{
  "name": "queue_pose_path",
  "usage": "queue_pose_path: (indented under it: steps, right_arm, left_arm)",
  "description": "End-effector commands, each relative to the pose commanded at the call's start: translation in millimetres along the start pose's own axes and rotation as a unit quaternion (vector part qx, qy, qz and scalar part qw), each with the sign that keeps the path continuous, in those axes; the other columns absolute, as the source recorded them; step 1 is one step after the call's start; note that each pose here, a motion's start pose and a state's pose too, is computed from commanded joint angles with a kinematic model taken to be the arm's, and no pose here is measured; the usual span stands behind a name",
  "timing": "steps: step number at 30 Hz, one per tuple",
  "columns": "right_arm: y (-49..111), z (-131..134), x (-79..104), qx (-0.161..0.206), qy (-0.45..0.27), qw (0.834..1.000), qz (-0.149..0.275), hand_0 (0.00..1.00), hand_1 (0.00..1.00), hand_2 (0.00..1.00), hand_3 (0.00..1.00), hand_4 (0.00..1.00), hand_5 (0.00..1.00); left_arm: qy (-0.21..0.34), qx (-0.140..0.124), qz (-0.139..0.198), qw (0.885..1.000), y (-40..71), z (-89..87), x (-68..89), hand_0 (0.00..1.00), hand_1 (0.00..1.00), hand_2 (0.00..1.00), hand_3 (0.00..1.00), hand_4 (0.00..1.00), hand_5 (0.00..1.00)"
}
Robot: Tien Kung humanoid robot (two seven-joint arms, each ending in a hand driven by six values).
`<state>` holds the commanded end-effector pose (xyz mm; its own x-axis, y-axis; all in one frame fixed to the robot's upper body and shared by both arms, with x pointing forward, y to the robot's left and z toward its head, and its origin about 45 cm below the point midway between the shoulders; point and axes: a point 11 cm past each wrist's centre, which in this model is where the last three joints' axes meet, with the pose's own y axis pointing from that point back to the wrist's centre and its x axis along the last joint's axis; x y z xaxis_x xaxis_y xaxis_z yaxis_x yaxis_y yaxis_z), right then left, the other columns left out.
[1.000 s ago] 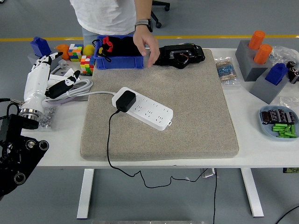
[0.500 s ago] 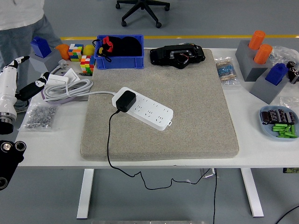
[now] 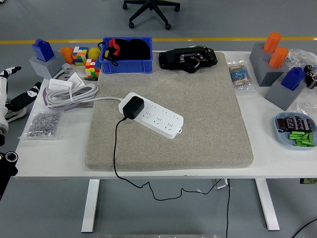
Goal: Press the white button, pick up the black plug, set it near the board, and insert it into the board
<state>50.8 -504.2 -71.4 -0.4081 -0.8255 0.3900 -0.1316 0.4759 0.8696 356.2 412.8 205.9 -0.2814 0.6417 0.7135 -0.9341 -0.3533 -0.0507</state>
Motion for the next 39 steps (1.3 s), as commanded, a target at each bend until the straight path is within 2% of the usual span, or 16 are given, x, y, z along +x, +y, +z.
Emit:
queue_pose_path:
  steps: [15, 29, 39]
  right_arm:
    - [0.2, -3.9, -2.8, 0.003, -0.002, 1.0, -0.003, 0.585, 0.494, 0.513, 0.529, 0.647, 0.333]
    - [0.4, -5.7, -5.3, 0.005, -0.002, 1.0, -0.006, 0.587, 0.497, 0.514, 0.528, 0.651, 0.338]
    - [0.5, -6.7, -7.9, 0.006, 0.0, 1.0, -0.008, 0.587, 0.497, 0.514, 0.53, 0.652, 0.339]
  left_arm:
    - [-0.011, 0.004, 0.0, 1.0, -1.4, -1.1, 4.1, 0.943, 0.922, 0.866, 0.816, 0.768, 0.394]
    - [-0.009, 0.003, -0.004, 1.0, -2.2, 0.6, 4.0, 0.942, 0.925, 0.868, 0.813, 0.759, 0.345]
    - [-0.011, 0.005, 0.002, 1.0, -3.1, -1.3, 9.9, 0.942, 0.925, 0.869, 0.813, 0.751, 0.327]
